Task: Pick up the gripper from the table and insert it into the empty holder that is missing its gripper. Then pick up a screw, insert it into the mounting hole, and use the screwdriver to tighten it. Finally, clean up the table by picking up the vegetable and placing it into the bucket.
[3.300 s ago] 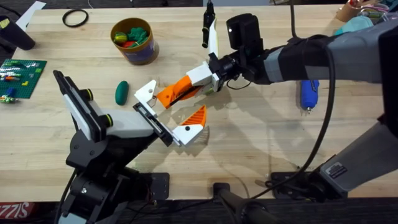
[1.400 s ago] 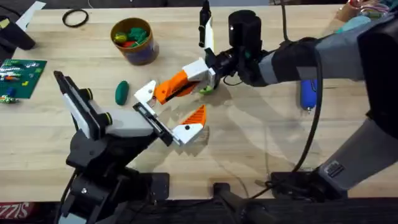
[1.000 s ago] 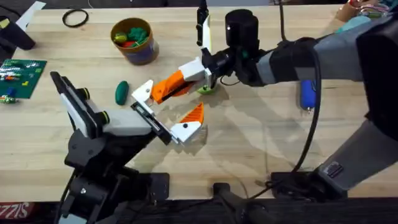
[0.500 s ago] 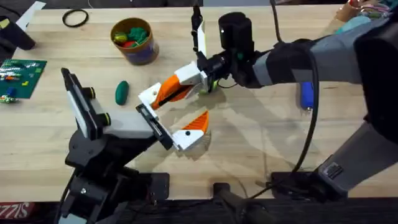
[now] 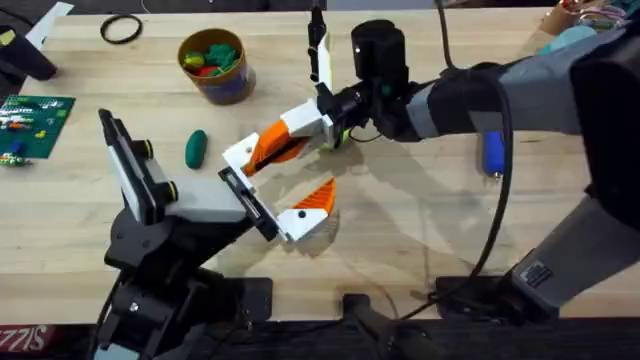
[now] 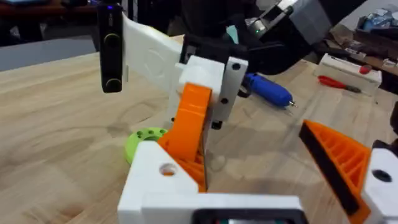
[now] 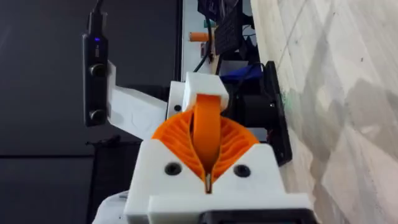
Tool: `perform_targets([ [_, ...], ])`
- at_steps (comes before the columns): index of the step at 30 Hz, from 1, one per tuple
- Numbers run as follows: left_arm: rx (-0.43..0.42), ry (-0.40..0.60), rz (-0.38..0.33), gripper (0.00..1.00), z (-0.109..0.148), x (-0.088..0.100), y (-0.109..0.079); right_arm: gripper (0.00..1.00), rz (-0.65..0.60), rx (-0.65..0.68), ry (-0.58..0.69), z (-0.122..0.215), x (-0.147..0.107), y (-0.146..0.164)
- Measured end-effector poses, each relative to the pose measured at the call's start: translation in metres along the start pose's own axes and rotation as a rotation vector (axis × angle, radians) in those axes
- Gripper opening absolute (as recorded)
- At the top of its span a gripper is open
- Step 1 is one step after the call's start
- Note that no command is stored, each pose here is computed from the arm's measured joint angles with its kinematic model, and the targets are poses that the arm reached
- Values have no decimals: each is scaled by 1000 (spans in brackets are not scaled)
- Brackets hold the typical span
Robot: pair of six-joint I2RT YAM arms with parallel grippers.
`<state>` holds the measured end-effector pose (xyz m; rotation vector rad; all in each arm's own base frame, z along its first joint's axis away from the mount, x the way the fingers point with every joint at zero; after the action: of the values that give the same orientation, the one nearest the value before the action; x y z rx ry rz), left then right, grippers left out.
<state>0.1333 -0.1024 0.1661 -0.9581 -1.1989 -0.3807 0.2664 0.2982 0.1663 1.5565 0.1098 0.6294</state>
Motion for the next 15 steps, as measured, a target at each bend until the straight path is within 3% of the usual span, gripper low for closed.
perform_targets([
  [1,0,0,0,987,0,0,0,36,0,0,0,0,0,0],
  [3,-7,3,-3,987,0,0,-1,192,-1,-7,-8,0,1,-1],
  [6,-28,11,-8,987,0,-1,-3,595,-3,-18,-14,-3,0,-4],
  [8,-95,41,-12,988,0,-4,-10,889,-5,-29,-17,-9,0,-7],
  [9,-122,54,-12,988,0,-6,-14,962,-6,-31,-14,-12,-1,-9],
  [15,-185,83,-10,986,1,-9,-20,996,-7,-25,-3,-14,-3,-9],
])
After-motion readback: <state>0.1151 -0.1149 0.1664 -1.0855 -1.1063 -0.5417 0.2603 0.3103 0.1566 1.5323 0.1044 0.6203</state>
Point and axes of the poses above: each hand's point on the last joint's axis, 136 mm out from that joint toward the fingers, its own z axis back along the fingers, its own y axis along the line the jaws close on, x = y × z, the point moved 7 cm from there along z, back along the fingers, and after that the axes turned 15 degrees about z, right-handed, at the moved point
